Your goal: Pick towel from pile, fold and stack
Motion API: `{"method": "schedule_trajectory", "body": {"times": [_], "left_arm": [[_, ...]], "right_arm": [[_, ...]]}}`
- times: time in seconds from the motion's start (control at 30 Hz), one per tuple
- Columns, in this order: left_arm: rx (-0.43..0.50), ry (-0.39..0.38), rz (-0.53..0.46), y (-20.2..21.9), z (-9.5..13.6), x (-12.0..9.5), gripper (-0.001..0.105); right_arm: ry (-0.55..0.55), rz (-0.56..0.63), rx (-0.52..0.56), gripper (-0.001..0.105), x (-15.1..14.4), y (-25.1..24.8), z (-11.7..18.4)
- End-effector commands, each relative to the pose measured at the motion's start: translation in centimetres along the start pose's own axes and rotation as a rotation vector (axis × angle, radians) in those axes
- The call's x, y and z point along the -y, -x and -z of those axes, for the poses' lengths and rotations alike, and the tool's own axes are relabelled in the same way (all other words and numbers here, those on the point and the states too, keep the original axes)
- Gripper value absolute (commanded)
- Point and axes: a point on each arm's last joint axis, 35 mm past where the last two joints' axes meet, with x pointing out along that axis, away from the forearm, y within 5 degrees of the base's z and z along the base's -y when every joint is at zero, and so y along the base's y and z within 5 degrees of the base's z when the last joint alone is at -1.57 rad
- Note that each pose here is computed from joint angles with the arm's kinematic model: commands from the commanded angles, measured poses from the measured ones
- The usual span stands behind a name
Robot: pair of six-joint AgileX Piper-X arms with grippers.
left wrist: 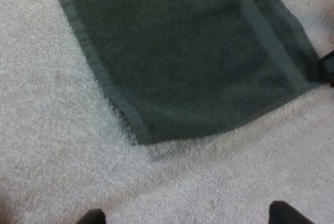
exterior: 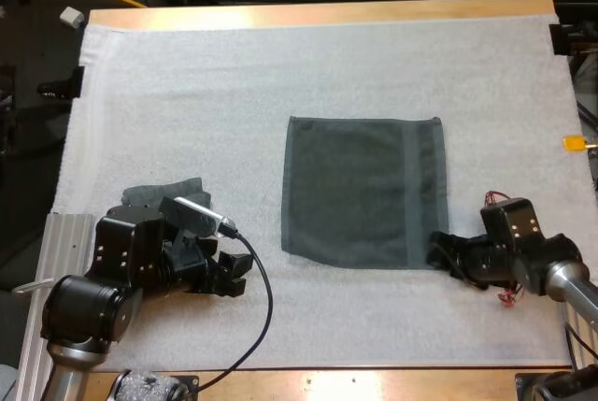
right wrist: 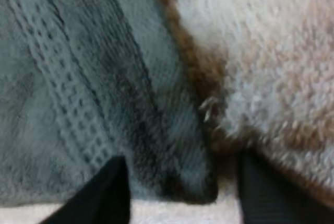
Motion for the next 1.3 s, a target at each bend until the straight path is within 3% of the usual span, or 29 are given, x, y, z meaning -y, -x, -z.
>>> {"method": "schedule_trajectory", "body": {"times": [0.0,0.17,0.37,0.43,0.47,0.77,1.27], "left_arm": [[0.009,-0.002,0.009,0.0,-0.2,0.0,0.06],[0.009,-0.005,0.009,0.0,-0.1,0.1,0.06],[0.013,-0.005,0.016,0.1,-0.1,0.2,0.06],[0.008,-0.004,0.017,-0.1,-0.3,0.1,0.06],[0.002,-0.003,0.014,-0.4,-0.5,0.0,0.06],[-0.108,0.027,0.1,-5.0,-2.7,-1.1,0.06],[-0.263,0.034,0.137,-12.8,-2.9,-0.4,0.06]], "right_arm": [[-0.022,-0.021,-0.036,0.041,0.1,-0.6,0.2],[-0.021,-0.009,-0.03,0.029,0.2,-0.5,0.2],[-0.012,0.0,-0.02,0.029,0.2,-0.4,0.0],[-0.006,0.0,-0.022,0.002,0.1,-0.5,0.0],[0.0,0.003,-0.019,0.0,0.1,-0.4,0.1],[0.019,0.039,-0.013,0.0,0.1,0.3,0.4],[0.024,0.06,0.002,0.0,0.1,0.5,0.4]]}}
